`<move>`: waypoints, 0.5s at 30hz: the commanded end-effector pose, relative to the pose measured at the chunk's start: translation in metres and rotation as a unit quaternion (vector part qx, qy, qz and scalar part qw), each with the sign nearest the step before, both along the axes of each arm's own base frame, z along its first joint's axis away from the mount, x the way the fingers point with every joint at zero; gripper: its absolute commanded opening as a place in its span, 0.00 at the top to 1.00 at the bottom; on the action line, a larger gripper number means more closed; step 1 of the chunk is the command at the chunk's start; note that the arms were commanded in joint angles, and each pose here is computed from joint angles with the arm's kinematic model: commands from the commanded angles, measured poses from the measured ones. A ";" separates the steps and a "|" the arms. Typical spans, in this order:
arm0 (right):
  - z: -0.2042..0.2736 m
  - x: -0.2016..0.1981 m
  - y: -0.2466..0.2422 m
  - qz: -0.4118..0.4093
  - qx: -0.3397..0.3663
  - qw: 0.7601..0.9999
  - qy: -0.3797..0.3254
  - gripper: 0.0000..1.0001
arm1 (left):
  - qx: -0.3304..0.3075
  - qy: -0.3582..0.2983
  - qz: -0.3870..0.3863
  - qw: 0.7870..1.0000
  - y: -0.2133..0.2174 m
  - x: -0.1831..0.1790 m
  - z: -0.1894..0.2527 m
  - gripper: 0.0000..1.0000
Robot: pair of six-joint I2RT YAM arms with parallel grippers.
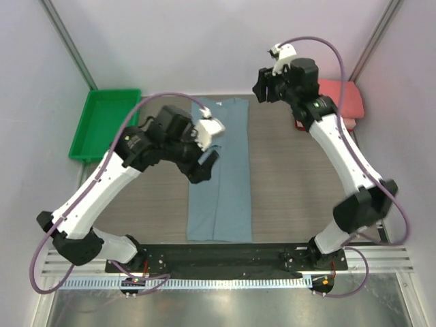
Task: Fold and stack the t-shirts
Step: Fold the tshirt
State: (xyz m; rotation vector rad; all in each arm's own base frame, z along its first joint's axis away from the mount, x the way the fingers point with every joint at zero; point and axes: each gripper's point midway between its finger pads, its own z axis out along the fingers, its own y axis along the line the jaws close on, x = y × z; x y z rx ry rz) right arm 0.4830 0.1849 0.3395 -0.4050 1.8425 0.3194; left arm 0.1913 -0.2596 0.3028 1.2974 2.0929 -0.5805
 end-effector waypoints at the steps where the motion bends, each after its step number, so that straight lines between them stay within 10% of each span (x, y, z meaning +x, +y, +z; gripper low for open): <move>1: -0.092 -0.059 0.010 0.022 0.027 0.985 0.167 0.43 | -0.075 0.074 0.218 0.970 0.027 0.050 -0.008 0.26; 6: -0.130 -0.132 0.019 0.049 0.104 0.951 0.287 0.43 | -0.117 0.206 0.319 0.918 0.060 0.055 -0.049 0.30; 15: -0.261 -0.299 0.014 0.023 0.190 0.810 0.554 0.47 | -0.091 0.415 0.411 0.807 0.077 -0.015 -0.191 0.44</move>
